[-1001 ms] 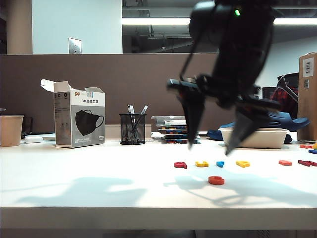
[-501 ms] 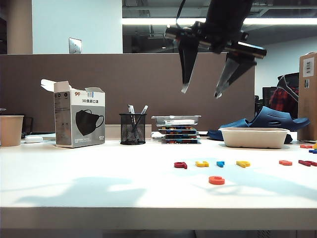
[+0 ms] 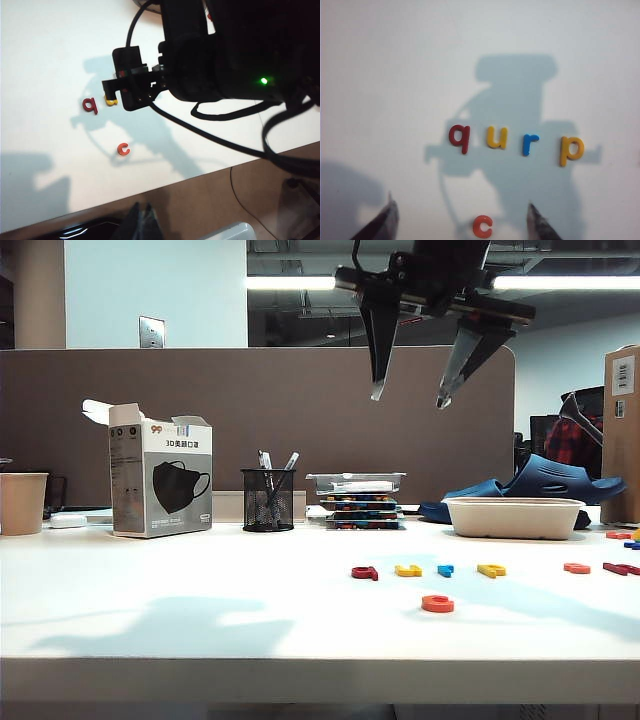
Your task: Select the appropriate letters from the row of letter magnets placed on the table to arrange into the word "cup".
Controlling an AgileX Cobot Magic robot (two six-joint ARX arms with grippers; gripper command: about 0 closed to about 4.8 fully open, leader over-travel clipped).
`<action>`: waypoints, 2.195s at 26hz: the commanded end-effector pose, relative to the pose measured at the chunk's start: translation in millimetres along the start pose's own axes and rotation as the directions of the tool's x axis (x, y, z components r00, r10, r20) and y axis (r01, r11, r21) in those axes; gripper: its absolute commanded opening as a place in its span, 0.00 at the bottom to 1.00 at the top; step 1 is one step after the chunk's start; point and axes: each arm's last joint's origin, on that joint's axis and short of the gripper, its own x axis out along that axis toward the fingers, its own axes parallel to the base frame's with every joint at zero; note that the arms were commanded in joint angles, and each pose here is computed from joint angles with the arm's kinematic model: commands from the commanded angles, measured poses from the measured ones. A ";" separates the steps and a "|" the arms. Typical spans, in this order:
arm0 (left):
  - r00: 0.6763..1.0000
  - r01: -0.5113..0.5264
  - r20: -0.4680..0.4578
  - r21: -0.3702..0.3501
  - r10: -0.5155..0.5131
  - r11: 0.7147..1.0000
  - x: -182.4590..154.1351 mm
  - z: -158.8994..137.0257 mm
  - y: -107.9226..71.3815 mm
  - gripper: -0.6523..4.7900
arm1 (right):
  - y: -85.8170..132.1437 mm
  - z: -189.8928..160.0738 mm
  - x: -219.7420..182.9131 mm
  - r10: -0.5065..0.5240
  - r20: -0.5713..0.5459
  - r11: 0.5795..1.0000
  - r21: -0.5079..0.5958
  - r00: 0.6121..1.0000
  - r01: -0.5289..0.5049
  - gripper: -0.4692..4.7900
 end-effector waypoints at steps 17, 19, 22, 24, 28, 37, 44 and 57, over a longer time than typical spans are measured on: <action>1.000 0.007 0.010 -0.006 -0.007 1.000 -1.9 1.0 -0.4 0.11 | -4.6 9.5 69.9 -0.058 -0.143 0.998 0.008 0.988 0.059 0.71; 1.000 0.007 0.010 -0.006 -0.007 1.000 -1.9 1.0 -0.4 0.11 | -4.5 8.7 77.4 -0.063 -0.160 0.998 -0.003 0.985 0.063 0.71; 1.000 0.007 0.010 -0.006 -0.007 1.000 -1.9 1.0 -0.4 0.11 | -4.2 7.1 87.9 -0.062 -0.188 0.998 -0.044 0.980 0.055 0.71; 1.000 0.007 0.010 -0.006 -0.007 1.000 -1.9 1.0 -0.4 0.11 | -3.9 6.6 93.3 -0.056 -0.200 0.997 -0.068 0.978 0.043 0.71; 1.000 0.007 0.010 -0.006 -0.007 1.000 -1.9 1.0 -0.4 0.11 | -3.3 7.4 98.3 -0.053 -0.194 0.997 -0.068 0.980 0.041 0.70; 1.000 0.007 0.010 -0.006 -0.007 1.000 -1.9 1.0 -0.4 0.11 | -3.3 5.0 110.5 -0.053 -0.224 0.998 -0.056 0.973 0.042 0.53; 1.000 0.007 0.010 -0.006 -0.007 1.000 -1.9 1.0 -0.4 0.11 | -2.8 3.7 129.4 -0.054 -0.240 0.998 -0.053 0.969 0.042 0.53; 1.000 0.007 0.010 -0.006 -0.007 1.000 -1.9 1.0 -0.4 0.11 | -10.8 6.3 136.5 -0.057 -0.242 0.998 -0.012 0.969 0.056 0.53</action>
